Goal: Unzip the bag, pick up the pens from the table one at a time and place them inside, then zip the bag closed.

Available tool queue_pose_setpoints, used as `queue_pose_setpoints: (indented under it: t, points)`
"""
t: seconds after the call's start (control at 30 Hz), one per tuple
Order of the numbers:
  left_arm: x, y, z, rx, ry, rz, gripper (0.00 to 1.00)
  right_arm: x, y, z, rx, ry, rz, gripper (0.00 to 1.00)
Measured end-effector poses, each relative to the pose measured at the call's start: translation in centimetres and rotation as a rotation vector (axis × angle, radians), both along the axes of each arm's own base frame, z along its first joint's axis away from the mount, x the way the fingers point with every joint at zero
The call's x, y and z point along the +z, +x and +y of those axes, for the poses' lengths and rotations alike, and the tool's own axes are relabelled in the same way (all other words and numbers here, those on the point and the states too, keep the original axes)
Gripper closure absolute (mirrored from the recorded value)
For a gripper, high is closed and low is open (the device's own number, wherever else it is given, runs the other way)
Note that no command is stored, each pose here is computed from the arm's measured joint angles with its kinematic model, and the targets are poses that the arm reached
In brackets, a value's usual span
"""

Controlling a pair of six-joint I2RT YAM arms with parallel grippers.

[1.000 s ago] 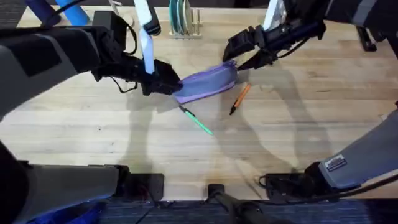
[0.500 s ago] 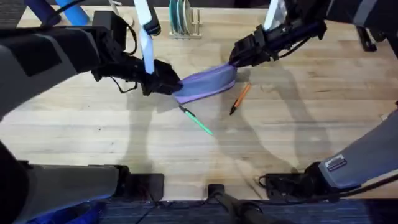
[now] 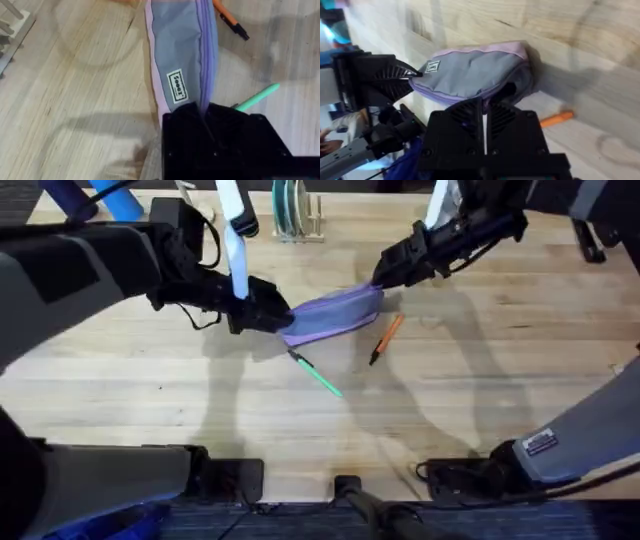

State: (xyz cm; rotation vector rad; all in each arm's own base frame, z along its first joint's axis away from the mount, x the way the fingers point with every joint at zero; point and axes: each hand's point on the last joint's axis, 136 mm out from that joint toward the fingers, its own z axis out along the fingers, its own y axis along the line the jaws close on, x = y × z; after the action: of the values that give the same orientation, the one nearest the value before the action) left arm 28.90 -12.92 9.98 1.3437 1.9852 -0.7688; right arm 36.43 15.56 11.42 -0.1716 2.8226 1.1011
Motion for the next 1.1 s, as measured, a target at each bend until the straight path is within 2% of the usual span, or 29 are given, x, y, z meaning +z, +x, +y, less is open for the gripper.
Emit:
queue_pose_setpoints:
  t: [0.13, 0.4, 0.63, 0.87, 1.1]
  points:
    - [0.0, 0.0, 0.0, 0.0, -0.001, 0.0, 0.959, 0.9, -0.5, -0.2, 0.008, -0.055, -0.022, 0.968]
    - [0.1, 0.0, 0.0, -0.001, -0.004, 0.0, 0.959, 3.4, -0.3, 0.2, 0.033, -0.156, -0.136, 0.969]
    - [0.0, 0.0, 0.0, 0.0, -0.001, 0.001, 0.959, 3.5, -0.5, 1.3, 0.104, -0.318, -0.235, 0.97]
    - [-0.1, 0.0, 0.1, 0.002, 0.004, 0.004, 0.959, 3.4, -0.8, 3.8, 0.179, -0.395, -0.319, 0.97]
    - [-0.1, 0.0, 0.1, 0.002, 0.004, 0.003, 0.959, 3.7, -2.2, 7.5, 0.269, -0.379, -0.37, 0.97]
